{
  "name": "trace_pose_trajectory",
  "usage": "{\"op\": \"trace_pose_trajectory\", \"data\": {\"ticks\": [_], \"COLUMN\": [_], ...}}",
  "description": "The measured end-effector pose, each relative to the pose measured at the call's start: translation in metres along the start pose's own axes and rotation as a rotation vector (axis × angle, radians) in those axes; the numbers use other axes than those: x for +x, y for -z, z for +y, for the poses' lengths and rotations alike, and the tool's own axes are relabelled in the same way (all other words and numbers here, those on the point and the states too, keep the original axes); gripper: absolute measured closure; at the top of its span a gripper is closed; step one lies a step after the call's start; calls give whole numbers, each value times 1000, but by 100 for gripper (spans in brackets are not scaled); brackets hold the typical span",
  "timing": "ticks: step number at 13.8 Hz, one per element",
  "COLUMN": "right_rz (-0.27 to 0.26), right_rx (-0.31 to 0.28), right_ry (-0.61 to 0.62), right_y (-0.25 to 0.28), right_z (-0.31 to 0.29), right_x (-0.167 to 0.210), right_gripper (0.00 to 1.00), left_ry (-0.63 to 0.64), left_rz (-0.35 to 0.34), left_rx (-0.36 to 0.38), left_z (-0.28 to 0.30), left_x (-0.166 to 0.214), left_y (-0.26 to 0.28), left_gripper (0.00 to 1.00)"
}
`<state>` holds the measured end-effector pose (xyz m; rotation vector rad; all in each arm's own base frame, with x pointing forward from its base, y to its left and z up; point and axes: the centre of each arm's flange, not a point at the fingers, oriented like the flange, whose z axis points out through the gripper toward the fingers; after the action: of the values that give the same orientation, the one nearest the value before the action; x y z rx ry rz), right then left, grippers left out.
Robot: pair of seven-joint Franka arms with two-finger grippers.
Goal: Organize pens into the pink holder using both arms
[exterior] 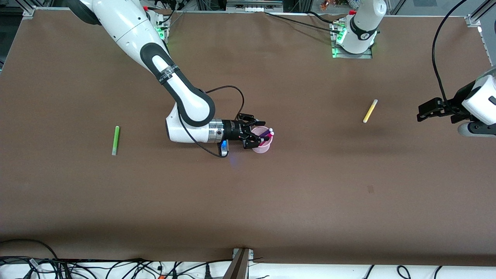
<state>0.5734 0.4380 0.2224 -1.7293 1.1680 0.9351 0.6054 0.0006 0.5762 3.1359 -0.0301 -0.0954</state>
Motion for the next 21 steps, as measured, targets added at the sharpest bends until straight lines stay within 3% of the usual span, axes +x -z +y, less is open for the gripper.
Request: {"op": "trace_pose_trajectory", "data": {"ticks": [3, 5, 10, 13, 19, 21], "right_rz": [38, 80, 203, 335, 651, 654], "right_rx": [-19, -76, -254, -403, -666, -747], "right_ry": [91, 197, 468, 589, 781, 848], "right_y": [13, 32, 140, 223, 325, 377], "right_z": [-18, -31, -61, -64, -44, -29], "right_x": [-10, -21, -70, -81, -160, -176], "right_gripper": [18, 1, 0, 0, 0, 0], "left_ry": [0, 0, 0, 0, -1, -2], "left_rz": [0, 0, 0, -1, -4, -4], "left_rx": [0, 0, 0, 0, 0, 0], "left_z": [0, 0, 0, 0, 1, 1], "left_x": [0, 0, 0, 0, 1, 1], "left_y": [0, 0, 0, -1, -2, -2], "left_gripper": [0, 0, 0, 0, 0, 0]}}
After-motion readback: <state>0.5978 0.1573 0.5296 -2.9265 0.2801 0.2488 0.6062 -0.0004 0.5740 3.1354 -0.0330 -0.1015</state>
